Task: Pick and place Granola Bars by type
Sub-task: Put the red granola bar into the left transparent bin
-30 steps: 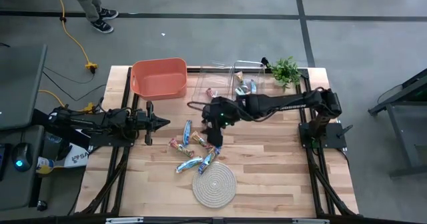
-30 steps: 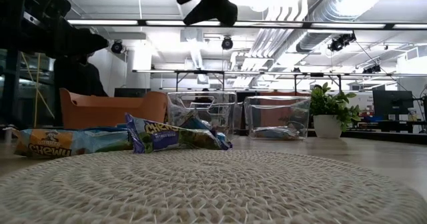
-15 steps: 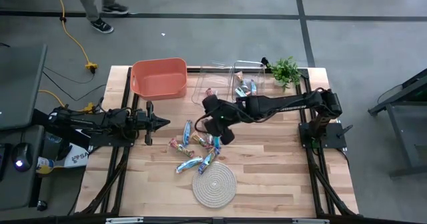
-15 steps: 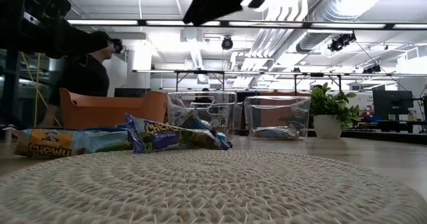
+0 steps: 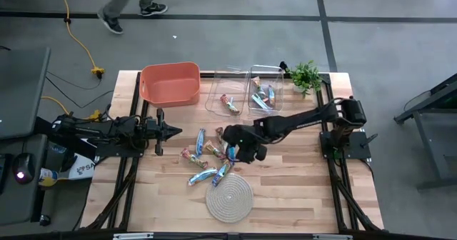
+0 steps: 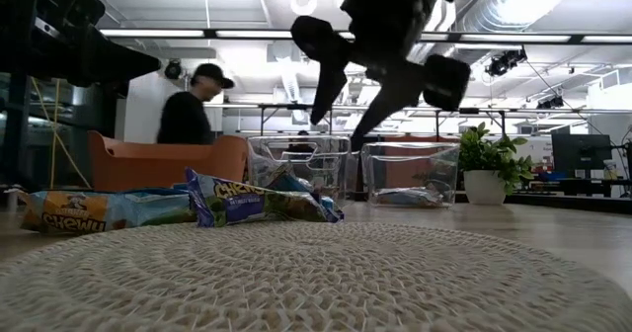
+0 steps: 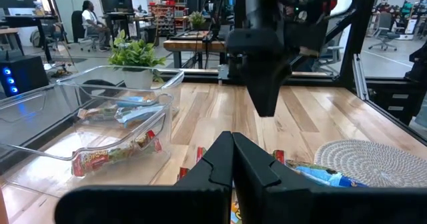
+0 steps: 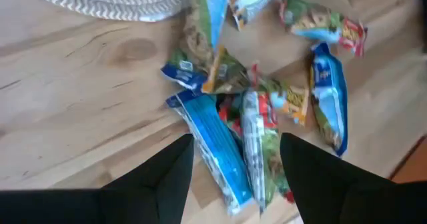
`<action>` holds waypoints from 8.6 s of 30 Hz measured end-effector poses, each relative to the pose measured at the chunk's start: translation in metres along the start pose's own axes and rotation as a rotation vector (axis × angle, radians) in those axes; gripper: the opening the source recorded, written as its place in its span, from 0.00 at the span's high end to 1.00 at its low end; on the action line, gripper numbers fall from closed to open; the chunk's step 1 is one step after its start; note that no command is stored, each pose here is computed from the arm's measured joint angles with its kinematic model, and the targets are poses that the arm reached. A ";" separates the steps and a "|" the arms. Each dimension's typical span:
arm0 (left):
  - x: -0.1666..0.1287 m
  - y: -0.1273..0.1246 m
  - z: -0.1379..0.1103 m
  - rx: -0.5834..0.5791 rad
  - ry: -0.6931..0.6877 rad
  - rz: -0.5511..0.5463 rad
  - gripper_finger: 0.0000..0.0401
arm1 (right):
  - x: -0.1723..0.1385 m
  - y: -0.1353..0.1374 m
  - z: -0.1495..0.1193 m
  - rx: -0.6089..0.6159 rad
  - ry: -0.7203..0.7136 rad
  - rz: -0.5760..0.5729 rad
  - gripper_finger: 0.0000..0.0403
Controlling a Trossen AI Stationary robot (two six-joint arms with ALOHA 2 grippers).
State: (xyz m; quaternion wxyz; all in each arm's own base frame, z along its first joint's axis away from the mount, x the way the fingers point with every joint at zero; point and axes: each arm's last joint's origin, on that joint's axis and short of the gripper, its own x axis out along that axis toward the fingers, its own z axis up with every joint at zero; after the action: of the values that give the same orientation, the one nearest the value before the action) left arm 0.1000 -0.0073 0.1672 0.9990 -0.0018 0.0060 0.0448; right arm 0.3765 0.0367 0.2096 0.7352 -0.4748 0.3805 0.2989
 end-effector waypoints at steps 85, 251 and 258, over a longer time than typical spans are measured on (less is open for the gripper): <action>0.000 0.000 0.000 0.000 0.000 -0.001 1.00 | 0.066 -0.003 -0.032 0.205 -0.121 -0.181 0.76; 0.000 0.000 0.000 0.000 -0.001 0.000 1.00 | -0.107 -0.139 0.021 1.678 -0.667 -0.621 0.68; 0.000 0.000 0.000 0.000 0.000 0.000 1.00 | -0.070 -0.140 0.028 1.689 -0.685 -0.526 0.68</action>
State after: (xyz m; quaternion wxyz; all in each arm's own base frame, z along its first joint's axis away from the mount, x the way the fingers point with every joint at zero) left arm 0.1000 -0.0073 0.1673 0.9990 -0.0019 0.0058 0.0448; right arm 0.4587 0.0053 0.3421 0.9509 0.2572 0.1154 -0.1274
